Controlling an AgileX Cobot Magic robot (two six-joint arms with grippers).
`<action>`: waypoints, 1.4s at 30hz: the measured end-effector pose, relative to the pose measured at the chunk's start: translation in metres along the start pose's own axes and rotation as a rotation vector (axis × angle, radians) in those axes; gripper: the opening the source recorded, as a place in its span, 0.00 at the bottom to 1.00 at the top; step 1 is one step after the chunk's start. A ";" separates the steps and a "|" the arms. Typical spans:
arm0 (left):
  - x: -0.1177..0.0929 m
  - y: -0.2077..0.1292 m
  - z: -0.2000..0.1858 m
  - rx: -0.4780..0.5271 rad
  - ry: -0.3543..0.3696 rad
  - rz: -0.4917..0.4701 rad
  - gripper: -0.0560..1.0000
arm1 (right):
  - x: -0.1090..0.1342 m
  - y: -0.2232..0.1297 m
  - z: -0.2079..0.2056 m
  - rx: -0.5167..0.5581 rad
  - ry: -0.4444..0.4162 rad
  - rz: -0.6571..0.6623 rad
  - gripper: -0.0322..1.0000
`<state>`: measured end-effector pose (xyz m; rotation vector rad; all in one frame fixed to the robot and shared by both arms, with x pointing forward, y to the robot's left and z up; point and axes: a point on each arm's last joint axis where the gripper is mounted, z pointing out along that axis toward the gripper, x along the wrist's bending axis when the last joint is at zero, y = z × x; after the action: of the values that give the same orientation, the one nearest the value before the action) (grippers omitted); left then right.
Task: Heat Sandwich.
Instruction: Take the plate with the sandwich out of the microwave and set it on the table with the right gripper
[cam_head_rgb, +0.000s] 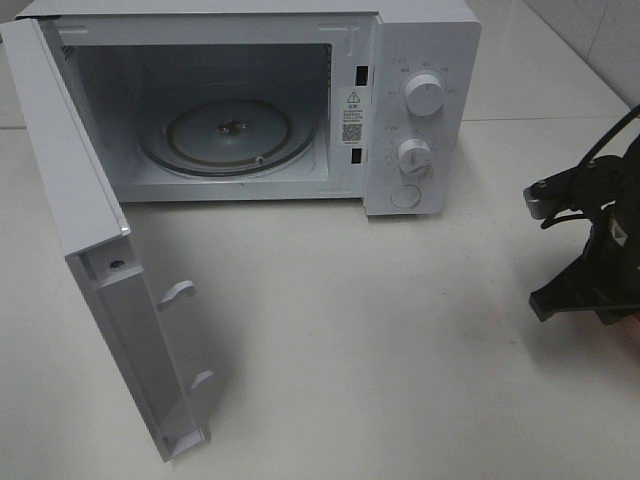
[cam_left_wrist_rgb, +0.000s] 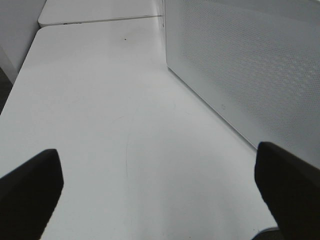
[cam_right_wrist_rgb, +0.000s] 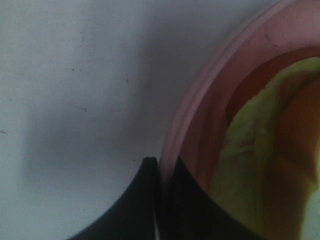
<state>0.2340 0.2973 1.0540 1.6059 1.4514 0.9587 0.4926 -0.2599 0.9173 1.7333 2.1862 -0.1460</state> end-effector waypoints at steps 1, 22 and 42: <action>0.000 0.000 0.000 0.000 0.000 0.000 0.98 | 0.000 0.001 0.002 -0.001 -0.001 0.007 0.06; 0.000 0.000 0.000 0.000 0.000 0.000 0.98 | 0.010 0.008 0.032 0.017 -0.010 0.008 0.07; 0.000 0.000 0.000 0.000 0.000 0.000 0.98 | 0.011 0.009 0.035 0.008 -0.002 0.017 0.49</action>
<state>0.2340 0.2973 1.0540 1.6059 1.4514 0.9587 0.5063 -0.2571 0.8822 1.7548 2.1718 -0.1519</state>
